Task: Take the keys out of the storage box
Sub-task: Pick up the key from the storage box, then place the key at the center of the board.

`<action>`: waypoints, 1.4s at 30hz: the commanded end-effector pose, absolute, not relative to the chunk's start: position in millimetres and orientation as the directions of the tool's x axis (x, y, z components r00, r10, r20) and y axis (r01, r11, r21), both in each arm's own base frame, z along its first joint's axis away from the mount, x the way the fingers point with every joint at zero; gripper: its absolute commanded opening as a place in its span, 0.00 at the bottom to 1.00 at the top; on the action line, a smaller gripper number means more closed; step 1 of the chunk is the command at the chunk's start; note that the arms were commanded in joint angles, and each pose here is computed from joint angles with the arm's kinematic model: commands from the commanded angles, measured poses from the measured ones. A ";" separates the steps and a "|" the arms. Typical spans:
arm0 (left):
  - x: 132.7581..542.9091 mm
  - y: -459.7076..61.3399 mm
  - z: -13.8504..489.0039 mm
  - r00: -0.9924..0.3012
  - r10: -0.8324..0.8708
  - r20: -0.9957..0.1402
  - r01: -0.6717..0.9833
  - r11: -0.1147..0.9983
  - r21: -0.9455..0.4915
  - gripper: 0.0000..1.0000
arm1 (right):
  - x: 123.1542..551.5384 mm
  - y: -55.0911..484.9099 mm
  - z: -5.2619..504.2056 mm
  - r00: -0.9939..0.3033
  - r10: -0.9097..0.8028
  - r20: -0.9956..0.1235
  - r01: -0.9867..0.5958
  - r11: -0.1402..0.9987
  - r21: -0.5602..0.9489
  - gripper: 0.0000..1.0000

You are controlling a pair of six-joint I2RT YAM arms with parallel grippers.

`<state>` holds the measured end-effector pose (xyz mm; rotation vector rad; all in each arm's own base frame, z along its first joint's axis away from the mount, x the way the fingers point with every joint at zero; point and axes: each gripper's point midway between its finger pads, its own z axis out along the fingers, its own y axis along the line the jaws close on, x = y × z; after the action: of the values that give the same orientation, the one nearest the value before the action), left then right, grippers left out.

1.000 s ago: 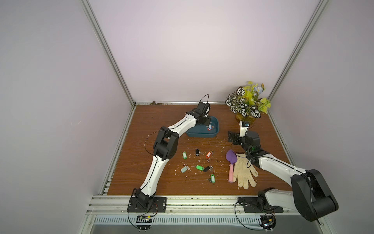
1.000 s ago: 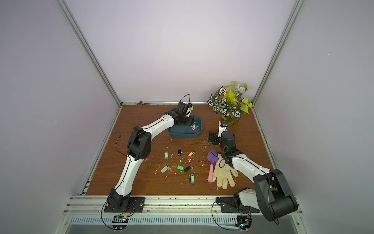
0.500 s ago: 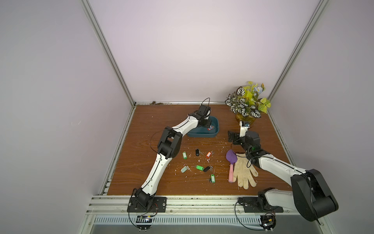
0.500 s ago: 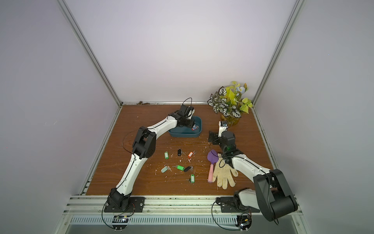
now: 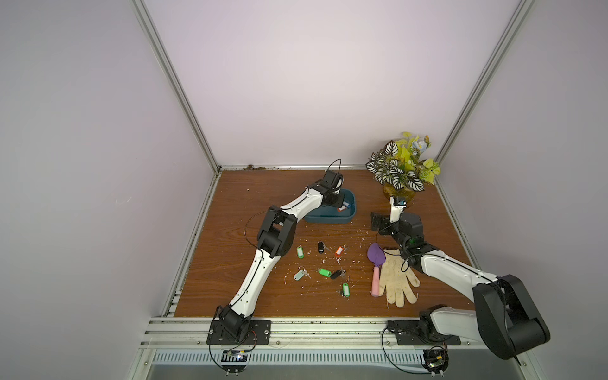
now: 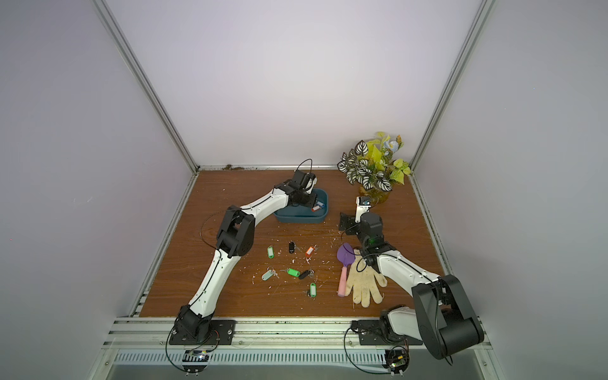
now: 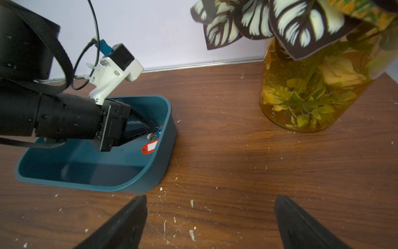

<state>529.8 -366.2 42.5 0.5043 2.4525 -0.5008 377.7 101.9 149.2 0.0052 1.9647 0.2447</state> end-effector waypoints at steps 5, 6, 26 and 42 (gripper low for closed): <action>528.4 -367.4 93.7 -0.737 0.212 -0.642 0.482 0.831 -0.279 0.00 | 384.7 103.5 175.4 -0.329 0.141 -0.934 -0.126 0.973 0.191 0.99; 528.9 -366.7 102.9 -0.729 0.206 -0.653 0.484 0.830 -0.278 0.00 | 384.8 102.7 176.2 -0.326 0.142 -0.935 -0.124 0.974 0.192 0.99; 451.7 -318.5 214.7 -0.622 0.112 -0.775 0.494 0.824 -0.278 0.00 | 379.0 117.2 183.1 -0.336 0.175 -0.926 -0.199 0.947 0.251 0.99; 234.0 -280.9 160.3 -0.619 0.209 -0.757 0.600 0.748 -0.284 0.00 | 356.1 171.2 207.0 -0.338 0.249 -0.908 -0.474 0.788 0.393 0.99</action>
<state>250.7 -276.7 162.2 0.6088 2.2265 -0.6519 361.1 157.7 182.1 -0.1560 1.8610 0.6330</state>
